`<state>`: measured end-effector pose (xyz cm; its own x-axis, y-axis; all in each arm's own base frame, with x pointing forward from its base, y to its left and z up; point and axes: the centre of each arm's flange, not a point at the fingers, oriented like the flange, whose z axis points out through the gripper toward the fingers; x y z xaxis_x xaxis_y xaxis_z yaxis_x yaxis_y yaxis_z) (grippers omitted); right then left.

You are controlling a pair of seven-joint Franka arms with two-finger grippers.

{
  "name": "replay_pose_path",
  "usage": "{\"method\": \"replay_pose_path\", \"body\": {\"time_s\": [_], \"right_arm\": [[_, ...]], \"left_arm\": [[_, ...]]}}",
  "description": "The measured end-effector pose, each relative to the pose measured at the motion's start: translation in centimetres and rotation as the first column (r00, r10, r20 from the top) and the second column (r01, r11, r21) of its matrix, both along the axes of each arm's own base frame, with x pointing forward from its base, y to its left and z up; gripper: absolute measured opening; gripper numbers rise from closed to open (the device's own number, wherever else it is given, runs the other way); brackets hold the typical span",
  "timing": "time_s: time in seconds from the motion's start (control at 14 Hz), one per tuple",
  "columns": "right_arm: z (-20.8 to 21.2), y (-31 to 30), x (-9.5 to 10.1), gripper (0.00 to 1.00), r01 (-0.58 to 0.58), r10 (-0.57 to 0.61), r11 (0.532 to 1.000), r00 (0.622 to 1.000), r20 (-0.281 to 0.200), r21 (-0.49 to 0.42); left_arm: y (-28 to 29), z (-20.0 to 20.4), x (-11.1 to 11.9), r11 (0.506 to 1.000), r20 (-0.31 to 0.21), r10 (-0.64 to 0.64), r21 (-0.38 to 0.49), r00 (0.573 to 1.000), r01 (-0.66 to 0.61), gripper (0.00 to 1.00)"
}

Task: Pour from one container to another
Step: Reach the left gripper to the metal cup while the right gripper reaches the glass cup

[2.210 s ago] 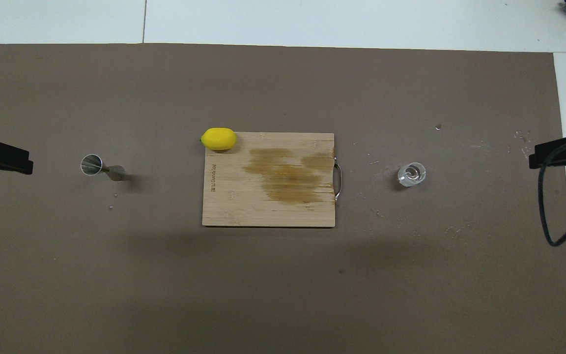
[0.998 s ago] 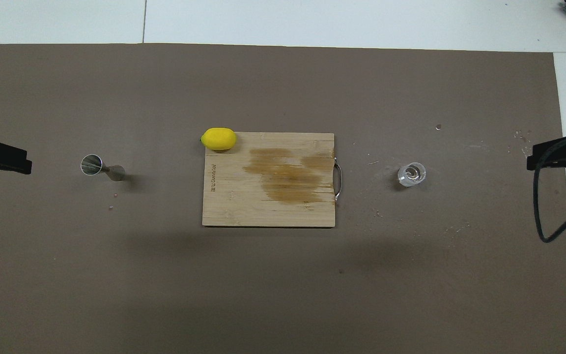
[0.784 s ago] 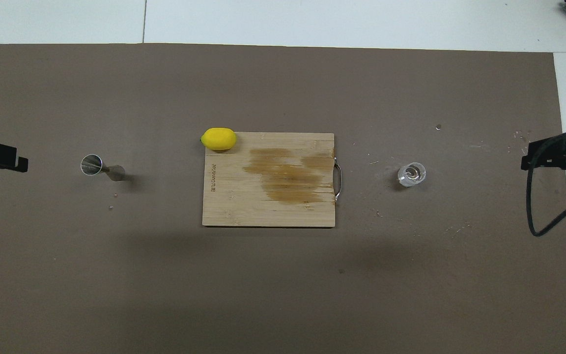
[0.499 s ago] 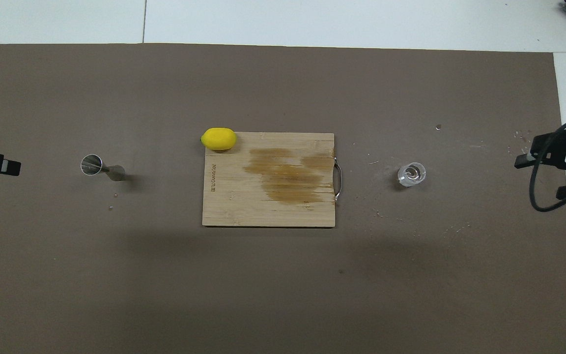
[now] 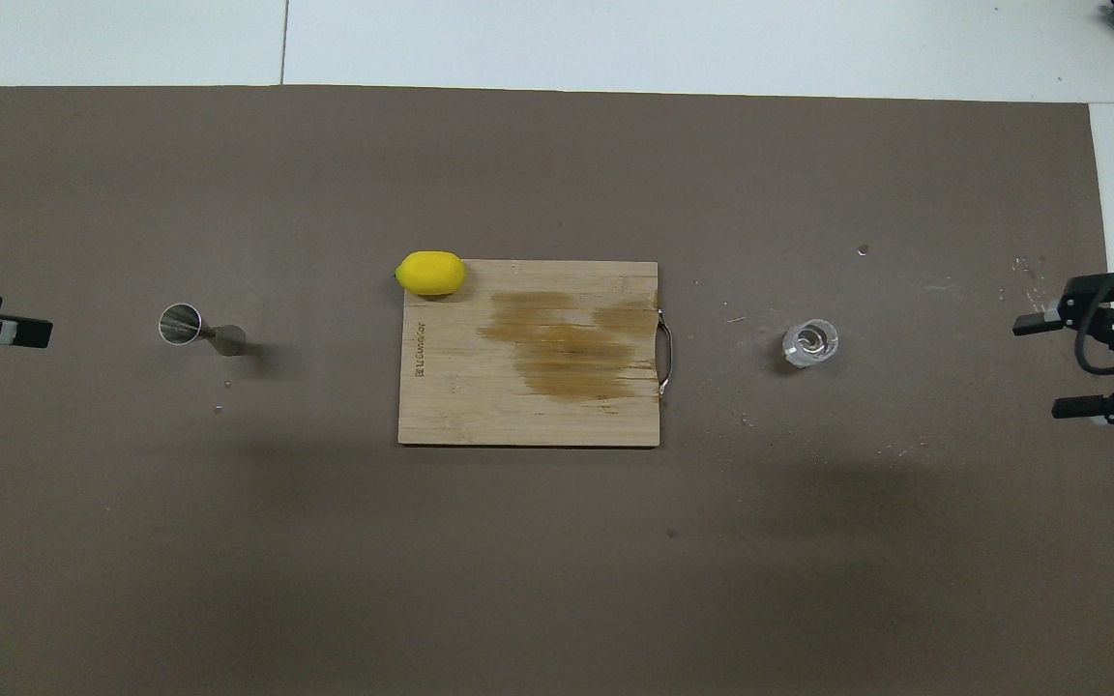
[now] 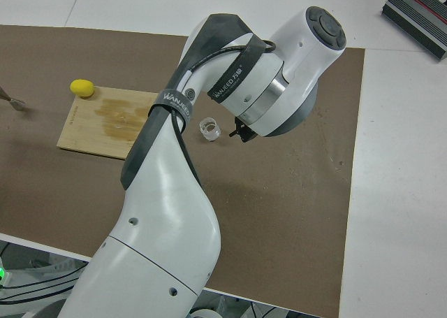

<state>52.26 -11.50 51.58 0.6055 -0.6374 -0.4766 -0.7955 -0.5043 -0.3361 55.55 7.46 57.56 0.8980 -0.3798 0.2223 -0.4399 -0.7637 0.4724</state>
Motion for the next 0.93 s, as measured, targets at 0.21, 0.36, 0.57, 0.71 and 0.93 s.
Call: {"method": "replay_pose_path", "body": {"time_s": [0.21, 0.36, 0.57, 0.71, 0.93], "right_arm": [[-3.3, 0.5, 1.6, 1.00, 0.084, -0.079, 0.994, 0.995, -0.066, 0.065], [-5.3, 0.7, 2.8, 1.00, 0.175, -0.161, 0.978, 0.980, -0.120, 0.110], [-6.6, 0.5, 3.6, 1.00, 0.288, -0.255, 0.943, 0.947, -0.192, 0.165], [-7.5, -0.4, 3.6, 1.00, 0.371, -0.322, 0.914, 0.910, -0.263, 0.164], [-10.2, -0.4, 3.9, 1.00, 0.480, -0.381, 0.855, 0.838, -0.390, 0.196]], "left_arm": [[1.3, -2.8, 1.1, 0.993, 0.044, -0.061, -0.101, 0.997, 0.065, 1.00], [1.8, -4.3, 1.6, 0.979, 0.093, -0.102, -0.170, 0.990, 0.117, 1.00], [1.9, -6.0, 1.7, 0.949, 0.179, -0.161, -0.241, 0.971, 0.202, 1.00], [1.9, -7.2, 1.9, 0.925, 0.240, -0.193, -0.280, 0.951, 0.258, 1.00], [2.8, -10.2, 2.5, 0.882, 0.341, -0.229, -0.323, 0.912, 0.342, 1.00]]}}
